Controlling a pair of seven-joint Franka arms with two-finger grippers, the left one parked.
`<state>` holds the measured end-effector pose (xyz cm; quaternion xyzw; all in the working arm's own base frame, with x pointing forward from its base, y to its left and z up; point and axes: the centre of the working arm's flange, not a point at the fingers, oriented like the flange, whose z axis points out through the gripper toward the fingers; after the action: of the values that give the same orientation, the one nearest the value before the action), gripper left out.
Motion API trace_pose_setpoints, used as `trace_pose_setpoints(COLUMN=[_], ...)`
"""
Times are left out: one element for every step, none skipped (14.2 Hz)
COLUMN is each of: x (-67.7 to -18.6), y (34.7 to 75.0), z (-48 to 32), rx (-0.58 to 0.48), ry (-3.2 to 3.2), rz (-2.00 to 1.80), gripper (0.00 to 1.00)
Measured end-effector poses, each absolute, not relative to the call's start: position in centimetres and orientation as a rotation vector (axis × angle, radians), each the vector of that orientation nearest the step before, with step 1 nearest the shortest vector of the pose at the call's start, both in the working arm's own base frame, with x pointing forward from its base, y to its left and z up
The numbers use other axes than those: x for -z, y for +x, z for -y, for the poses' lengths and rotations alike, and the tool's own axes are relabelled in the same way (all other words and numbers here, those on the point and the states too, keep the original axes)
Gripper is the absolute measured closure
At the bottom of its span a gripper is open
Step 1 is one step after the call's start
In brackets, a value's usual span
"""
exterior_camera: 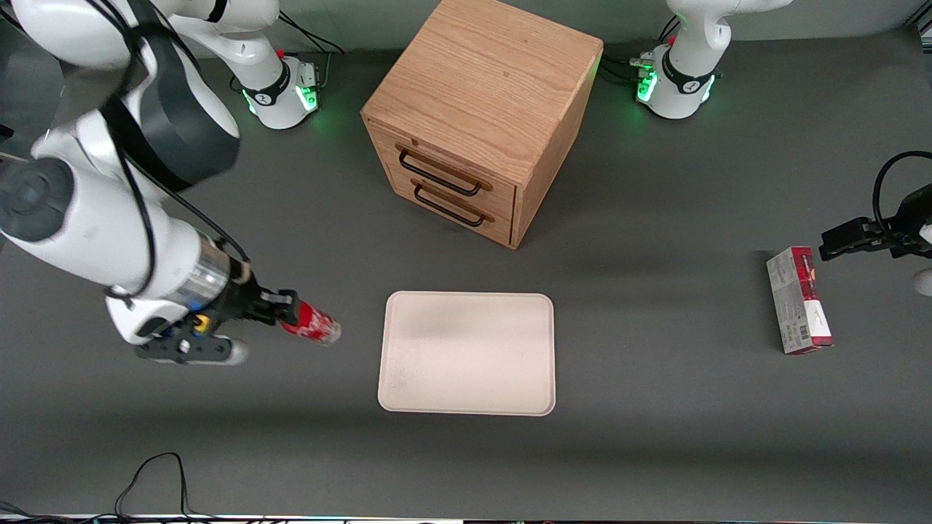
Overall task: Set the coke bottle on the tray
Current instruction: 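Lift the held red bottle and carry it toward the white tray, then lower the red bottle onto the tray's edge and open the right gripper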
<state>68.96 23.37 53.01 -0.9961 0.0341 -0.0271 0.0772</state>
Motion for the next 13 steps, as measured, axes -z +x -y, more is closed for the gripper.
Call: trace_pose_setpoints(x=[-52.1,-51.2,-50.2,-49.0,-47.5,-45.5,-43.4,-41.1,-39.0,-37.2,-35.8,-34.7,-33.7], y=[69.7,70.3,70.8,71.3,71.8,72.1,72.4,72.7,72.9,73.1,73.2,73.1,72.9], z=[-24.1,-24.7,-25.1,-25.5,-26.0,-26.7,-27.3,-28.0,-28.8,-29.6,-30.2,-30.8,-31.2], rx=[0.110,0.132,0.144,0.159,0.176,0.184,0.184,0.183,0.191,0.205,0.217,0.218,0.217], ry=[-2.965,-2.950,-2.944,-2.950,-2.965,-2.986,-3.009,-3.027,-3.035,-3.027,-3.015,-3.011,-3.019], rz=[-0.088,-0.077,-0.066,-0.054,-0.033,-0.004,0.024,0.050,0.074,0.089,0.093,0.102,0.121], gripper=[0.64,0.64,0.64,0.64,0.64,0.64,0.64,0.64,0.64,0.64,0.64,0.64,0.64])
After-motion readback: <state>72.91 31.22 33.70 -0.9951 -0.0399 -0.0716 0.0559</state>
